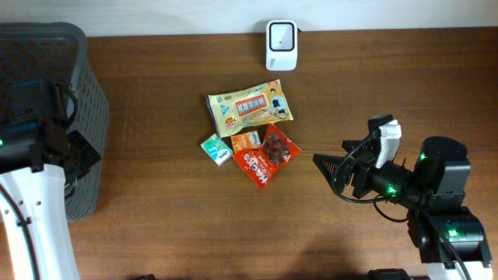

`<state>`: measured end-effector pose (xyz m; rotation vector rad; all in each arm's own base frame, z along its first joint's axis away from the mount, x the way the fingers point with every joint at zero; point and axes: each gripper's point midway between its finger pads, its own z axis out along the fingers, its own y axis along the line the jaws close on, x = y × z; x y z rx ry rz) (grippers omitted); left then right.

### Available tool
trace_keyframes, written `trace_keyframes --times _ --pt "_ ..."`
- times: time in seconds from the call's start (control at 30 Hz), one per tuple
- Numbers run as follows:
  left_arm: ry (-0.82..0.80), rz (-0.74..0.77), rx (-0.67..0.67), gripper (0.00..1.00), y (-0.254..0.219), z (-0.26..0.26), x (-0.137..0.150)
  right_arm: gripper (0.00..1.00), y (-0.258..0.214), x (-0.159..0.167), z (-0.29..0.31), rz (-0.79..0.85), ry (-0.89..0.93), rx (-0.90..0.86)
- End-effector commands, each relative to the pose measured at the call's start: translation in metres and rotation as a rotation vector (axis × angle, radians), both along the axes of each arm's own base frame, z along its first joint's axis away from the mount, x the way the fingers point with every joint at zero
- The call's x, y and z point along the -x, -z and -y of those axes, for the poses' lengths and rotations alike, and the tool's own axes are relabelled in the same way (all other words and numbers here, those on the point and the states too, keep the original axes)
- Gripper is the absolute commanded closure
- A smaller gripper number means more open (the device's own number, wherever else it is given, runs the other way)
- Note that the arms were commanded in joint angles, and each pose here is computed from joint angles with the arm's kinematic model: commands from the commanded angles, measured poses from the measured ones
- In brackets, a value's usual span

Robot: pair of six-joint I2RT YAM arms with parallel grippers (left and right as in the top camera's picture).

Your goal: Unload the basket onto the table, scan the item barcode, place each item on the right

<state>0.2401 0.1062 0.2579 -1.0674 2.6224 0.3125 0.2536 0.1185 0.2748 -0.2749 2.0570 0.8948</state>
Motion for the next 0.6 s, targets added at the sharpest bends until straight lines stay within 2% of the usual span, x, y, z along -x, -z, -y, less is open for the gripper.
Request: trace_keyframes --times 0.0,0.07,0.1,0.17,0.2,0.23,0.27,0.43,0.57 --pt "0.059 0.138 0.042 1.00 -0.033 0.013 -0.006 0.02 -0.014 0.001 -0.002 0.039 -0.014 0.008" --pt "0.133 0.263 0.100 1.00 -0.059 0.032 -0.008 0.02 -0.022 0.003 -0.002 0.045 -0.014 0.008" --pt "0.195 0.329 0.129 0.93 -0.071 0.043 -0.011 0.02 -0.026 0.004 -0.002 0.049 -0.014 0.008" --pt "0.301 0.424 0.175 0.59 -0.087 0.063 -0.014 0.02 -0.035 0.007 -0.002 0.052 -0.013 0.008" --pt "0.388 0.483 0.204 0.30 -0.099 0.077 -0.014 0.02 -0.040 0.009 -0.002 0.052 -0.013 0.009" --pt "0.441 0.510 0.215 0.09 -0.104 0.084 -0.013 0.02 -0.043 0.010 -0.001 0.052 -0.011 0.009" --pt "0.501 0.531 0.228 0.01 -0.109 0.092 -0.013 0.02 -0.046 0.010 -0.001 0.059 -0.010 0.010" --pt "0.888 0.572 0.311 0.01 -0.117 0.149 -0.014 0.02 -0.060 0.009 -0.006 0.074 -0.017 -0.052" --pt "1.062 0.542 0.372 0.01 -0.111 0.185 -0.019 0.02 -0.062 0.010 -0.009 0.046 -0.027 -0.094"
